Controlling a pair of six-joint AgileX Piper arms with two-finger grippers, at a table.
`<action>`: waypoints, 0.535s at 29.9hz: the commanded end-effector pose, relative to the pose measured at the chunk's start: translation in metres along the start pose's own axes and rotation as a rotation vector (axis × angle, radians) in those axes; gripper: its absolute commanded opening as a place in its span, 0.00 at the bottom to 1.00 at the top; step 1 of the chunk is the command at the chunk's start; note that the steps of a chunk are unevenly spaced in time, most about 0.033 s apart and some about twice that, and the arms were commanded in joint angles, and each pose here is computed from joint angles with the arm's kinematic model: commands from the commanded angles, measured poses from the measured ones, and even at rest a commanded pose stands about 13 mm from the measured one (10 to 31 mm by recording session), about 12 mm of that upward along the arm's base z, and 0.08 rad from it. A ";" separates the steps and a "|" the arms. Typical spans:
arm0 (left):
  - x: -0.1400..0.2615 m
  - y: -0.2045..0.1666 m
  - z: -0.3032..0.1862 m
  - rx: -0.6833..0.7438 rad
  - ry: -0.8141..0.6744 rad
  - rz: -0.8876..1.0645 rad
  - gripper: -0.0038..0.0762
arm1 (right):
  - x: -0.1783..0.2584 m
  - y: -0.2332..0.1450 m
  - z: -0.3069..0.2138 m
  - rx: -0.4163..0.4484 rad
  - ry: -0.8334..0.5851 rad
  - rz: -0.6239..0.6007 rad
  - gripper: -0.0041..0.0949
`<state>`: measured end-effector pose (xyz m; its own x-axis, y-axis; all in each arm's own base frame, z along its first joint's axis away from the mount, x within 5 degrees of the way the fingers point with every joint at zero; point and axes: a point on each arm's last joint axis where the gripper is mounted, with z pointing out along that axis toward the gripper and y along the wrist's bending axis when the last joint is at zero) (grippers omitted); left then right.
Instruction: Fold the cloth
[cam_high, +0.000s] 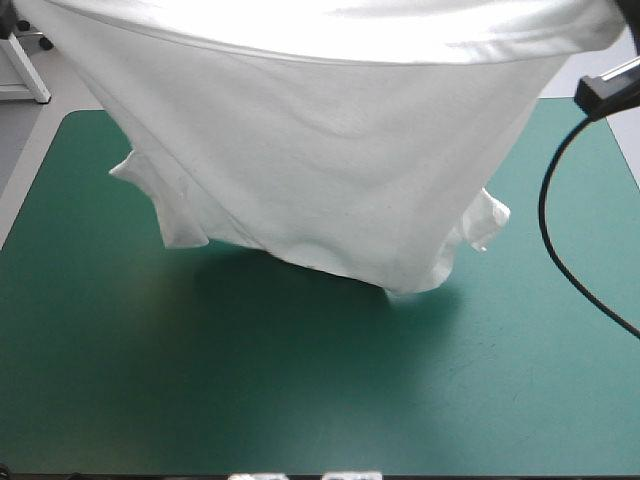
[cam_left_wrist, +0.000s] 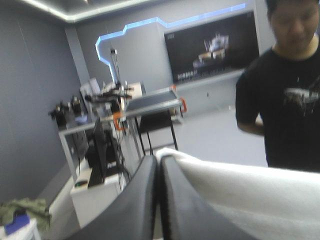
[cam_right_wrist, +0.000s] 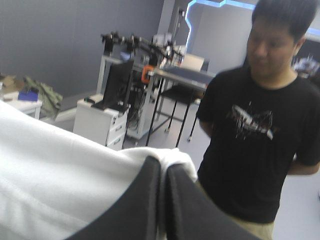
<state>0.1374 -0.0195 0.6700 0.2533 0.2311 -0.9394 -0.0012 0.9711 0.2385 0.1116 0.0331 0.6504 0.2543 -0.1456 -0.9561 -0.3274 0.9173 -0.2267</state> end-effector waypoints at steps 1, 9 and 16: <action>-0.037 0.014 -0.043 -0.003 -0.233 -0.013 0.04 | -0.040 0.008 -0.036 0.046 -0.222 -0.072 0.02; -0.054 0.019 -0.075 0.055 -0.346 -0.067 0.04 | -0.075 0.024 -0.090 0.090 -0.373 -0.136 0.02; -0.034 0.003 -0.031 0.085 -0.228 -0.054 0.04 | -0.057 0.009 -0.058 0.112 -0.251 -0.079 0.02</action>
<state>0.0781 -0.0159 0.6947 0.4444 0.1605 -0.8813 0.0959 0.9696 0.2250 0.0115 0.0328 0.6907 0.5175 -0.1481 -0.8428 -0.2245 0.9269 -0.3008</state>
